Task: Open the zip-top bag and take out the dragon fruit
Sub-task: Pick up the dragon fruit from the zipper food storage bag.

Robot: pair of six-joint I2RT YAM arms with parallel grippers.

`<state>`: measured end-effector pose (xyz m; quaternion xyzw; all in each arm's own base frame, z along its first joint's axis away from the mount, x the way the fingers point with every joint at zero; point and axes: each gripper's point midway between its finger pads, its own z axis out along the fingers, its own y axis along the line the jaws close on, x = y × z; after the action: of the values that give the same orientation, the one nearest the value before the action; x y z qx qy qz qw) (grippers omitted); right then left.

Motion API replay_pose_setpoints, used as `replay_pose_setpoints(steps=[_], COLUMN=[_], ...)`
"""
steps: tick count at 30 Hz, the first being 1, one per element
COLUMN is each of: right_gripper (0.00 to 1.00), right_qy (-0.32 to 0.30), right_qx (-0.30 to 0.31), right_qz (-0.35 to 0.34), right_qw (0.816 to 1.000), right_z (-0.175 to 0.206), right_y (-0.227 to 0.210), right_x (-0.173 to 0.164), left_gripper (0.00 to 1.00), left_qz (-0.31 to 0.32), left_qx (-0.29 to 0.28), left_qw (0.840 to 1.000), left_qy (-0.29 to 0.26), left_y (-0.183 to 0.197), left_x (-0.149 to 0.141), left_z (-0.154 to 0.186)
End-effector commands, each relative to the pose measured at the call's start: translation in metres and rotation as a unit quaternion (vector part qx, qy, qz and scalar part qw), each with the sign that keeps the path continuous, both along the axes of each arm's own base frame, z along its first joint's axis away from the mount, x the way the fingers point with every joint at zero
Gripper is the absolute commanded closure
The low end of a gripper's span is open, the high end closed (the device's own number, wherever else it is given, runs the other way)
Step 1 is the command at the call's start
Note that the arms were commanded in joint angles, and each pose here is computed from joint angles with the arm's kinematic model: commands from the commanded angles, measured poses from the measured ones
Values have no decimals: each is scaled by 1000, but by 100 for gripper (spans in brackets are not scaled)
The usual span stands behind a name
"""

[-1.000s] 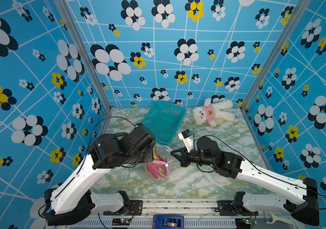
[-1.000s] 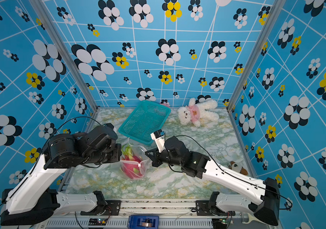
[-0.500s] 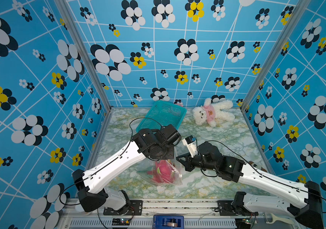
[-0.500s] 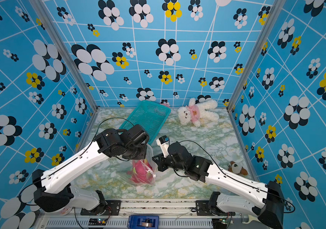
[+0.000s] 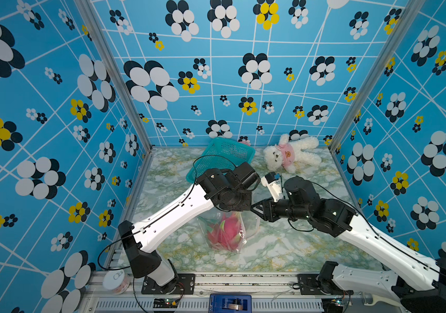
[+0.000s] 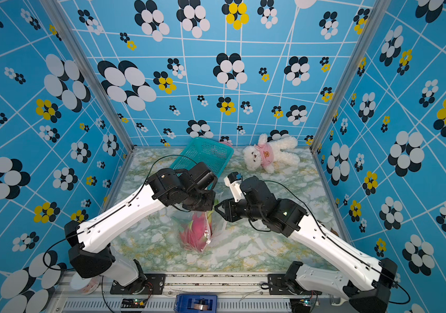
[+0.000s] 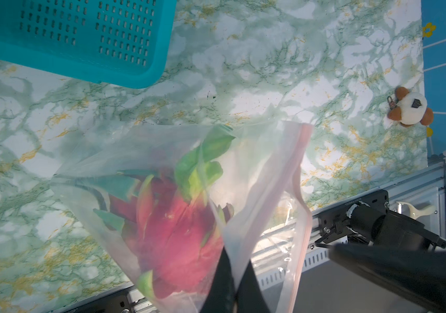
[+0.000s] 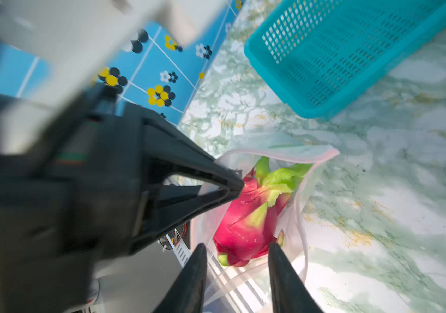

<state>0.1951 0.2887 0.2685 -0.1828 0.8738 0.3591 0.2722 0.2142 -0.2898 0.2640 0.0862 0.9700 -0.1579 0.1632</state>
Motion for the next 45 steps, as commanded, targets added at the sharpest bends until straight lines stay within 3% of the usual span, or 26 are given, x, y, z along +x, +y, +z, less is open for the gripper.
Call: replay_pose_setpoints(steps=[1,4,7,12,16,19,22,26,32,38,45], right_gripper=[64,62,47,33,29,28,28,28,25,26,32], right_qy=[48,84,121,127,147,142,149,156,164,195,224], right_qx=[4,-9,-29,-28,-6,8,27,62,98,113,111], right_qz=[-13,-36,-59,-84,-104,-108,-113,-114,-107,-105,-102], right_qw=[999,996,991,988,984,984,982,979,976,969,963], right_z=[-15,-37,-60,-82,-103,-109,-116,-120,-127,-144,-161], right_y=[4,7,6,9,16,19,16,11,11,23,33], right_x=[-1,4,6,17,30,37,45,51,57,64,68], left_gripper=[100,100,100,100,100,70,60,59,64,69,75], left_qz=[-6,-8,-12,-23,-31,-28,-20,15,117,115,96], left_qx=[-9,-7,-8,-13,-15,-29,-39,-37,-110,-94,-67], left_qw=[1000,1000,1000,1000,999,999,999,999,987,987,989], left_qy=[-8,-6,-3,7,16,15,3,-16,9,64,92], left_y=[-2,-6,-13,-34,-50,-52,-41,0,61,62,53], left_x=[4,7,10,20,28,33,34,31,18,4,6], left_z=[12,11,9,-1,-8,-3,11,18,-25,-89,-126])
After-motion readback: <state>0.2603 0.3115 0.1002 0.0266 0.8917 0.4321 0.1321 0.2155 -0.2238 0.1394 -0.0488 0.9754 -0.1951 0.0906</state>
